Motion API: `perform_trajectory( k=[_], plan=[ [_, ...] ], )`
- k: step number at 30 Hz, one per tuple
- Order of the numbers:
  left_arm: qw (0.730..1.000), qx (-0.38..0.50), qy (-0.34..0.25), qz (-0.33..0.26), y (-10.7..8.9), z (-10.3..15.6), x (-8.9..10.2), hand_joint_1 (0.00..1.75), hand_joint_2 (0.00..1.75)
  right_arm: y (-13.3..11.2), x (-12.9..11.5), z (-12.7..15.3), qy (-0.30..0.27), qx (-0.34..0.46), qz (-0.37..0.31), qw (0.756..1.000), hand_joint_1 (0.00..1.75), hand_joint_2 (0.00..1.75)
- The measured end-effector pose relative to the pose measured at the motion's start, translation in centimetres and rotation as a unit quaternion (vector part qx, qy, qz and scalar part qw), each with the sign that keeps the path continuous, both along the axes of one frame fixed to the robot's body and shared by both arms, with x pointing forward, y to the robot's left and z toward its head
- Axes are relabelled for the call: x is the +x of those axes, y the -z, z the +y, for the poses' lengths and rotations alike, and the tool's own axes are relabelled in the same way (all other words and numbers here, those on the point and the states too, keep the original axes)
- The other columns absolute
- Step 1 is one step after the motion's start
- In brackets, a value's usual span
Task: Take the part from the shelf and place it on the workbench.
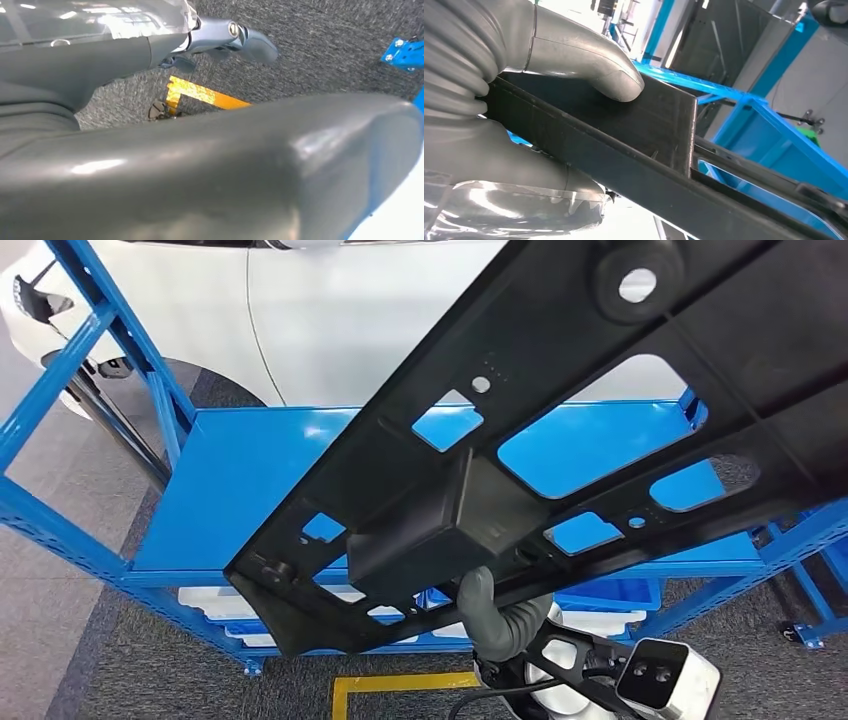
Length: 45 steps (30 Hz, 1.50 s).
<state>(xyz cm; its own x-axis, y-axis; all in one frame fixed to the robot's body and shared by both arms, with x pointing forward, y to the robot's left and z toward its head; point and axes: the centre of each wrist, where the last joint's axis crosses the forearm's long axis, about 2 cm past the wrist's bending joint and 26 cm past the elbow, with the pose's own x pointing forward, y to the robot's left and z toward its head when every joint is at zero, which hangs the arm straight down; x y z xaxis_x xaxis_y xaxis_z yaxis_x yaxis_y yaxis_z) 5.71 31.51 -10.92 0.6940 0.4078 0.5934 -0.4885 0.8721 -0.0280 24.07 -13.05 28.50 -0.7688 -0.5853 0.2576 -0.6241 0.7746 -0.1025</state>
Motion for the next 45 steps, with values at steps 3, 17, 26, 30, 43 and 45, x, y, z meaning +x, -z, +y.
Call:
perform_trajectory(
  k=[3,17,26,30,43,45],
  plan=[
    [1.000,0.002,0.000,0.009,0.0,0.0,-0.2,0.00,0.00,0.1,0.0,-0.1,0.004,0.003,0.003,1.000,1.75,1.75],
    [1.000,0.000,0.010,0.019,0.1,0.2,-0.4,0.00,0.00,0.8,-0.3,-1.1,-0.010,-0.009,0.008,1.000,1.75,1.75],
    [1.000,-0.006,0.010,0.019,0.0,0.3,-0.4,0.00,0.00,0.7,0.2,-2.6,0.001,-0.006,0.009,1.000,1.75,1.75],
    [1.000,-0.008,0.006,0.018,0.0,0.4,-0.2,0.00,0.00,0.7,0.4,-3.2,0.006,-0.006,0.008,1.000,1.75,1.75],
    [0.999,-0.021,-0.007,0.036,0.1,-0.8,-0.3,0.00,0.00,1.3,1.8,-5.3,0.004,-0.025,0.019,1.000,1.75,1.75],
    [0.999,-0.025,-0.007,0.036,0.1,-1.3,-0.2,0.00,0.00,1.1,2.3,-5.5,0.004,-0.026,0.019,0.999,1.75,1.75]
  ],
)
